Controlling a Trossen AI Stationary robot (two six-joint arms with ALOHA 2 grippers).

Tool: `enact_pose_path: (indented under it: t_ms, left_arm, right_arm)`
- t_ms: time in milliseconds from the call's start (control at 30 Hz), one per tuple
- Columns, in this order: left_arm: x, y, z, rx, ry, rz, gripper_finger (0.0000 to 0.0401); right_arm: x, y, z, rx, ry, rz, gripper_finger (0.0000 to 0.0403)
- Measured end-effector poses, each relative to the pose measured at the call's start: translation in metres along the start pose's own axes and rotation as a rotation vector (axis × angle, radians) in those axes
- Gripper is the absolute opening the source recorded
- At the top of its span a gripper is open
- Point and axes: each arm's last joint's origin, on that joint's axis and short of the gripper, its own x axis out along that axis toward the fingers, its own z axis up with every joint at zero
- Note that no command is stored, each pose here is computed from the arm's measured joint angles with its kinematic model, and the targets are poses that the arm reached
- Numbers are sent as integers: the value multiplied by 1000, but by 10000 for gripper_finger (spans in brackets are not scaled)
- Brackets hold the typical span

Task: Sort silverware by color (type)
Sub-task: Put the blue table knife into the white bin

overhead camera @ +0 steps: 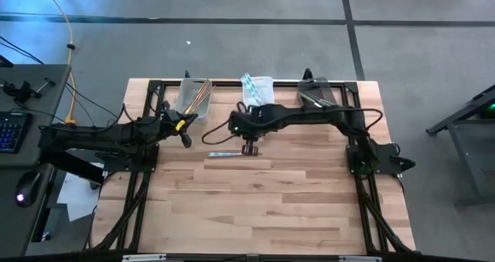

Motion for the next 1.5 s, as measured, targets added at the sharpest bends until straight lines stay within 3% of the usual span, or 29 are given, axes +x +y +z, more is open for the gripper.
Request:
enact_pose_path:
  t_ms: [133, 267, 500, 733, 1100, 1500]
  left_arm:
    - [0, 0, 0, 5, -2, 1, 0]
    - [0, 0, 0, 5, -1, 2, 0]
    - [0, 0, 0, 8, 3, 5, 0]
    - [0, 0, 0, 10, 4, 5, 0]
    - [0, 0, -1, 11, 5, 5, 0]
    - [0, 0, -1, 13, 9, 5, 0]
  right_arm:
    - [24, 21, 8, -75, -36, 84, 28]
    - [64, 45, 14, -154, -74, 115, 86]
    - [107, 41, 24, -115, -166, 94, 167]
    - [136, 26, 18, -36, -116, 176, 163]
    - [143, 25, 15, -14, -87, 222, 113]
    - [118, 36, 19, -61, -114, 265, 175]
